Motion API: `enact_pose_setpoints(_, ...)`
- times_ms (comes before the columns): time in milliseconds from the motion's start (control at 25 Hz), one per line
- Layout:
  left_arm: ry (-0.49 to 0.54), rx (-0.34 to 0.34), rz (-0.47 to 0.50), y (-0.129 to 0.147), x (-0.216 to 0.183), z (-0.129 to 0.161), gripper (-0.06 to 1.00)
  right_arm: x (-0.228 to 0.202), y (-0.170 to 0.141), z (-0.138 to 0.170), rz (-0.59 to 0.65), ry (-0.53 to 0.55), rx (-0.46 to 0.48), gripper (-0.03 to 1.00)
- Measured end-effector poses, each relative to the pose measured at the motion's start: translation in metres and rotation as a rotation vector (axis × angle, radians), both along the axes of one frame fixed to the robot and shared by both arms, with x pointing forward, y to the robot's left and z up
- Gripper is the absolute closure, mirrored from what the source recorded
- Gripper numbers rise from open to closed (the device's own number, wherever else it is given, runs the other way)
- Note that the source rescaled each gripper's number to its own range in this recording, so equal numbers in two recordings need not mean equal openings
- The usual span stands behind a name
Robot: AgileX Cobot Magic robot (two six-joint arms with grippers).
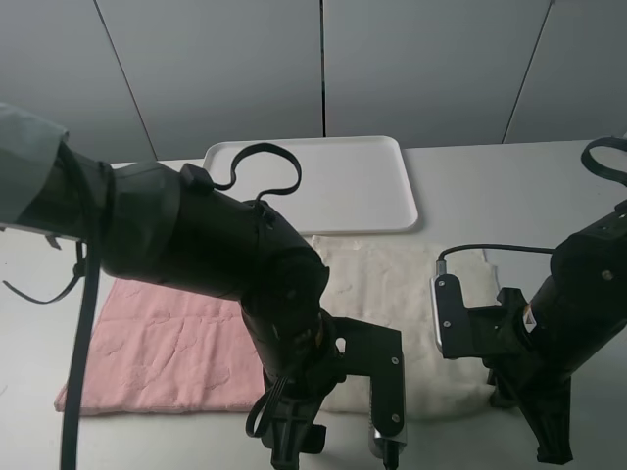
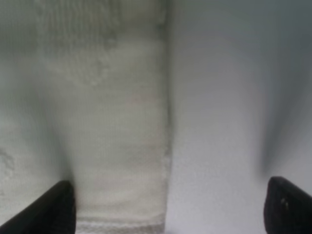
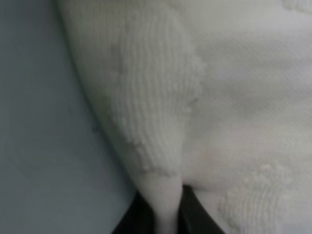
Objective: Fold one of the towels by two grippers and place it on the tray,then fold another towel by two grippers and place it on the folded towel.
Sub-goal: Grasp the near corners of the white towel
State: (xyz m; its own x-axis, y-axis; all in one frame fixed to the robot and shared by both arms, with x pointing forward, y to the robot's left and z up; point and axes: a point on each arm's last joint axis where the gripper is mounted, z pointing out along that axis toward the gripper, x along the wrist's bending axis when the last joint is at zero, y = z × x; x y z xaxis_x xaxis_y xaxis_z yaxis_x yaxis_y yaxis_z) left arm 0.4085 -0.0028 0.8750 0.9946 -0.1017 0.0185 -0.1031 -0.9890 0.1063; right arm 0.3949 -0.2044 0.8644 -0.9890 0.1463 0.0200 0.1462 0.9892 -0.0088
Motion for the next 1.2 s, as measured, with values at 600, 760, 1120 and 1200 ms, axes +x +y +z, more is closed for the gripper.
enact_pose_setpoints(600, -0.054, 0.032, -0.001, 0.0028, 0.0050, 0.0000, -0.04, -0.0001, 0.0002, 0.0000, -0.003, 0.001, 0.002, 0.96)
enact_pose_setpoints(760, -0.053, 0.032, 0.000, 0.0028, 0.0049, 0.0000, -0.04, -0.0004, 0.0004, 0.0000, -0.012, 0.005, 0.004, 0.96)
enact_pose_setpoints(1120, -0.056, 0.031, -0.033, 0.0008, 0.0021, -0.0008, -0.04, -0.0013, 0.0004, 0.0000, -0.021, 0.014, 0.004, 0.96)
enact_pose_setpoints(1200, -0.051, 0.040, -0.037, 0.0004, 0.0014, -0.0055, -0.04, -0.0014, 0.0003, 0.0001, -0.021, 0.016, 0.003, 0.96)
